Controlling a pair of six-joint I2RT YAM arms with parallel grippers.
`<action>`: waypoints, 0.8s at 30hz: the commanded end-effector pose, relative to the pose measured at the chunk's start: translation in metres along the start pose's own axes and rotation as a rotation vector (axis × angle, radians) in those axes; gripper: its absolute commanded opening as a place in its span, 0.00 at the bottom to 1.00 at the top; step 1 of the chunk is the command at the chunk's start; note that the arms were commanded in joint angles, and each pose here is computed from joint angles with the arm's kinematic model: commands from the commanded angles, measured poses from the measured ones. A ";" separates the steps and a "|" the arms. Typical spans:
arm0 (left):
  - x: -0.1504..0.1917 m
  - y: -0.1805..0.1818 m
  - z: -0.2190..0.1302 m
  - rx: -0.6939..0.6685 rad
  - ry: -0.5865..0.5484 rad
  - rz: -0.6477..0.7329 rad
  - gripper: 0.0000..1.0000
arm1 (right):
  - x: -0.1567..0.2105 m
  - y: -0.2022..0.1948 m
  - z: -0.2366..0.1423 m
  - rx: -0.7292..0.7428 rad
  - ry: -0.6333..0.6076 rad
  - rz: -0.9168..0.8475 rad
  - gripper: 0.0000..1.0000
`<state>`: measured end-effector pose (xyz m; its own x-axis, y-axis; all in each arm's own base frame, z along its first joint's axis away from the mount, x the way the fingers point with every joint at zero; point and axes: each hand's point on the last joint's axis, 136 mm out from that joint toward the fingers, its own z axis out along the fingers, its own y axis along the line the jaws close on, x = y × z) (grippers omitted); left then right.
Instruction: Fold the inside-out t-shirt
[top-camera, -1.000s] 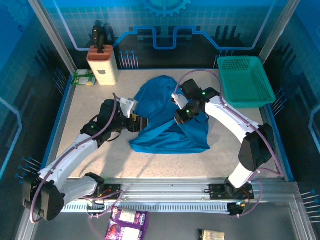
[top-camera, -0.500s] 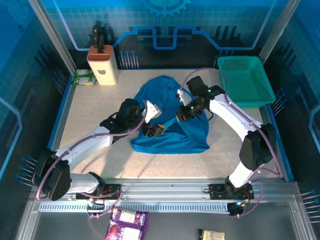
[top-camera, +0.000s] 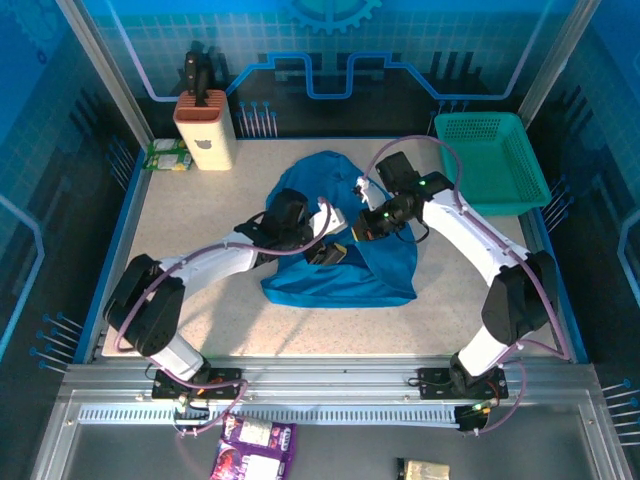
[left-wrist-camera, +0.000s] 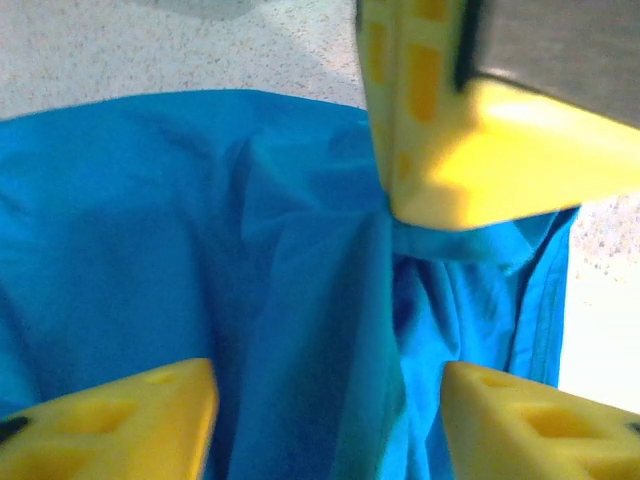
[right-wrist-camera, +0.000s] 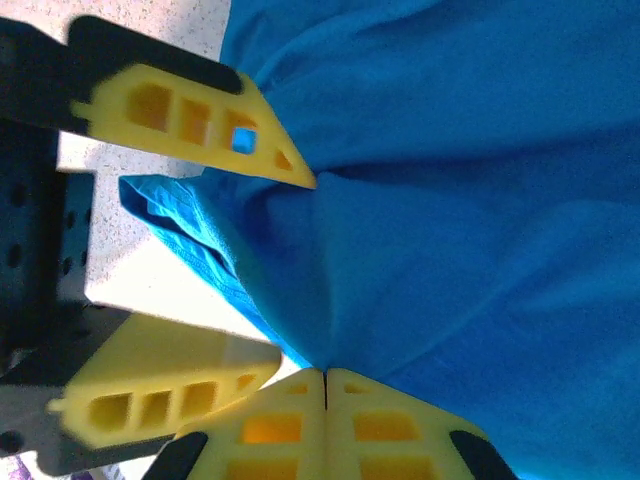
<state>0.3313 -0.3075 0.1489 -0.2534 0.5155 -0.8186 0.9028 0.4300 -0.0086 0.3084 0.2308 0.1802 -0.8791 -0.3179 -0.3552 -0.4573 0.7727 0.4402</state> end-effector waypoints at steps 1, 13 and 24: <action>-0.013 -0.005 0.004 0.045 -0.007 0.027 0.43 | -0.006 0.000 -0.013 -0.014 -0.051 0.022 0.00; -0.083 0.003 -0.027 0.037 -0.052 -0.094 0.00 | 0.002 -0.019 -0.041 0.133 -0.190 0.135 0.18; -0.134 -0.002 -0.072 0.023 -0.127 -0.183 0.00 | 0.056 0.040 0.004 0.142 -0.454 -0.014 0.00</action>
<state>0.3516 -0.3257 0.2693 -0.3537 0.3734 -0.8576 0.8574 0.4959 -0.1377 0.2286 0.2310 0.1799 -0.7850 -0.1655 -0.5969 -0.4395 0.8279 0.3484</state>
